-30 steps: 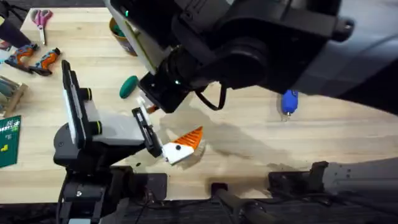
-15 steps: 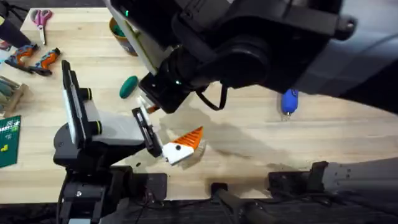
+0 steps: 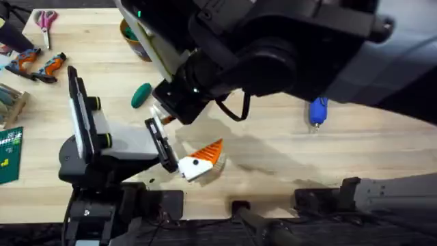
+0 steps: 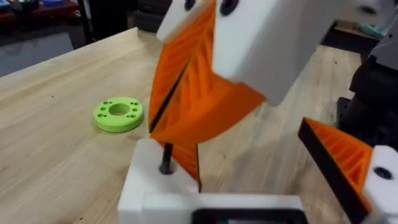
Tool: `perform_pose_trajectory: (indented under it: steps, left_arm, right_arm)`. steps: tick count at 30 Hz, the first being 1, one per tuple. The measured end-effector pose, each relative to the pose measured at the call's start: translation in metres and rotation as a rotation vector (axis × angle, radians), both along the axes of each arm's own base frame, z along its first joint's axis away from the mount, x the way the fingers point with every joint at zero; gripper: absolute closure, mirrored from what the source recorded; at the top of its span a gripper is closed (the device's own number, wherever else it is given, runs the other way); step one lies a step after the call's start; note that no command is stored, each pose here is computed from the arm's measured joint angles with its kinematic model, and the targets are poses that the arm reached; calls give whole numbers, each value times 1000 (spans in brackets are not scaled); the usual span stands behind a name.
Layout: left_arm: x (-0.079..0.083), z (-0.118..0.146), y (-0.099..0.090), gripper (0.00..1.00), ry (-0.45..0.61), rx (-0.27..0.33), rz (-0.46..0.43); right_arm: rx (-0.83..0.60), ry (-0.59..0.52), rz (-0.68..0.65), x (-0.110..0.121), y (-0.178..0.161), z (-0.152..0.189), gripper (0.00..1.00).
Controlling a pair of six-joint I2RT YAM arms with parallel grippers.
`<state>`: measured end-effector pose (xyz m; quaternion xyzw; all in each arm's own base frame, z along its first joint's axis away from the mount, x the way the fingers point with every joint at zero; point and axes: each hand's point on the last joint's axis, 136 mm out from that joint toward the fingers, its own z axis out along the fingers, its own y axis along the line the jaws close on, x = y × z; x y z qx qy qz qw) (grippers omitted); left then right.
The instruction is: Pick up the gripper from the table and insert it into the empty holder that is missing its gripper. Then pick up a screw, insert it into the mounting hole, and use the screwdriver to tighten it. Finally, clean up the table by picking up the vegetable and placing it into the bucket.
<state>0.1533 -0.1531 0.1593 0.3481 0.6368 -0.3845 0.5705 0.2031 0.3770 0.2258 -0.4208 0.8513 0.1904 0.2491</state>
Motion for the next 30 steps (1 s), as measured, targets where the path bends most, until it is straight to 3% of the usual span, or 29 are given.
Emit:
perform_pose_trajectory:
  steps: [27,30]
  left_arm:
    - [0,0,0,16,0,0,0]
    - [0,0,0,15,0,0,0]
  right_arm:
    - [-25,13,13,-3,6,-12,995]
    - [-25,13,13,-3,6,-13,953]
